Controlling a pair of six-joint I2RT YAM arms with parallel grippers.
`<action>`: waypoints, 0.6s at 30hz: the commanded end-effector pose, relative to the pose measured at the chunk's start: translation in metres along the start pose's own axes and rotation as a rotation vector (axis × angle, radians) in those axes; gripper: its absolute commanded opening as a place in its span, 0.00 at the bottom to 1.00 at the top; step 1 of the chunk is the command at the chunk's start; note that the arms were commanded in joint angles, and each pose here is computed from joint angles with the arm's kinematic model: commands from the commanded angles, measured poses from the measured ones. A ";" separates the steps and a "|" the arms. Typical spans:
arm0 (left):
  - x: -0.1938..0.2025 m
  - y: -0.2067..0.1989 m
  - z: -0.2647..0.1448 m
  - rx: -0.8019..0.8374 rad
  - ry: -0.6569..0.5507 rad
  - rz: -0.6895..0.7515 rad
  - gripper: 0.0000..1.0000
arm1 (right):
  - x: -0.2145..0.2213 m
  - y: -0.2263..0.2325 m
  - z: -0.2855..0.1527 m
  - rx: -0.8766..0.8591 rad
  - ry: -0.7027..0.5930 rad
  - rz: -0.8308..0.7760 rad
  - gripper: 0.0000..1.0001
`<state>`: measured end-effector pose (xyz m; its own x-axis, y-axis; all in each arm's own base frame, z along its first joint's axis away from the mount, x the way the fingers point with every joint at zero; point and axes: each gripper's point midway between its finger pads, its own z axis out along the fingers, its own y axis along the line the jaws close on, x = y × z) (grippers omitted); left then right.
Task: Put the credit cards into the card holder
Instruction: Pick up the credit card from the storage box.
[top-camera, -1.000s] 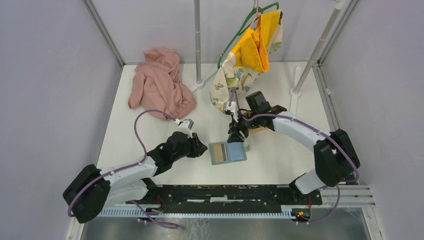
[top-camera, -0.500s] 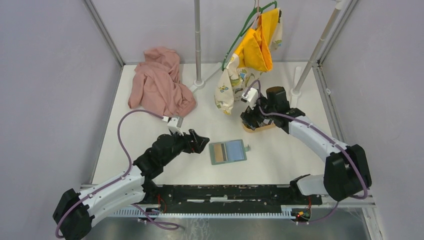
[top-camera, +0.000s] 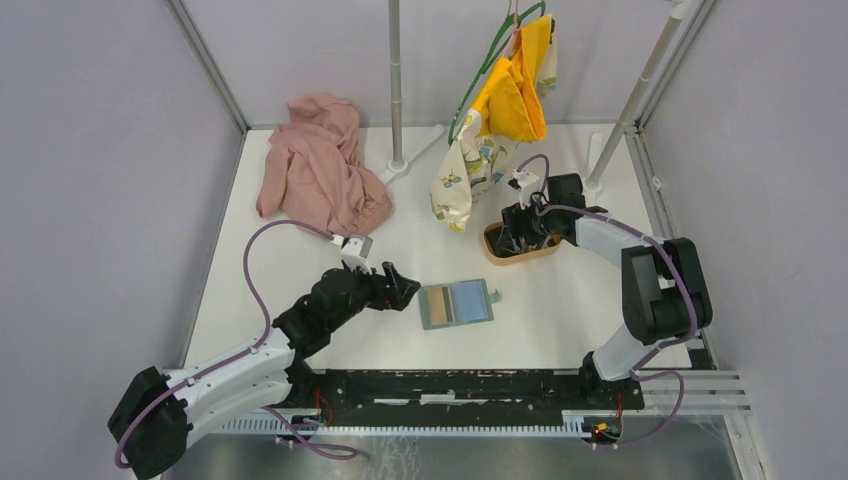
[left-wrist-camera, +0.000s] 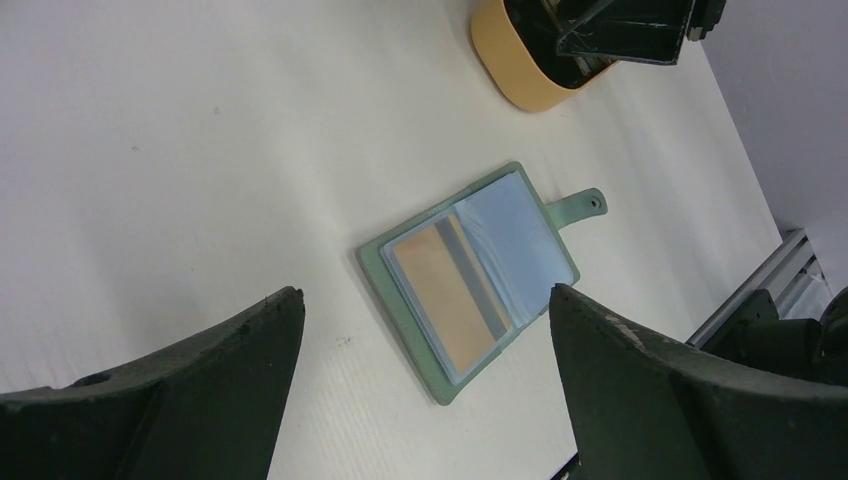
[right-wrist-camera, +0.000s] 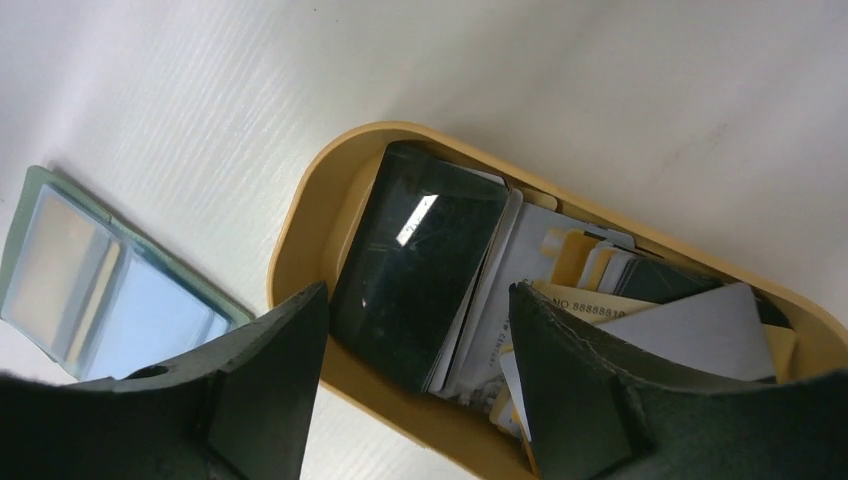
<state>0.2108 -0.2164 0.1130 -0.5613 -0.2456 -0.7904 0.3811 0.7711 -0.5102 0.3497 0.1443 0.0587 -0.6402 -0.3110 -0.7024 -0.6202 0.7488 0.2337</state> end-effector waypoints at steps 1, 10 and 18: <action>-0.011 -0.007 0.001 0.039 -0.048 0.029 0.96 | -0.023 -0.001 0.007 -0.034 -0.040 0.056 0.70; -0.010 -0.006 0.002 0.036 -0.044 0.032 0.96 | -0.022 0.015 0.010 -0.139 -0.052 0.115 0.59; -0.008 -0.006 0.005 0.036 -0.038 0.030 0.95 | -0.036 0.035 -0.004 -0.282 -0.131 0.204 0.45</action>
<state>0.2101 -0.2159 0.1065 -0.5679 -0.2391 -0.7876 0.3771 0.7749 -0.5072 0.3492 0.1633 0.0623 -0.7315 -0.1641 -0.6618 -0.5653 0.6887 0.4540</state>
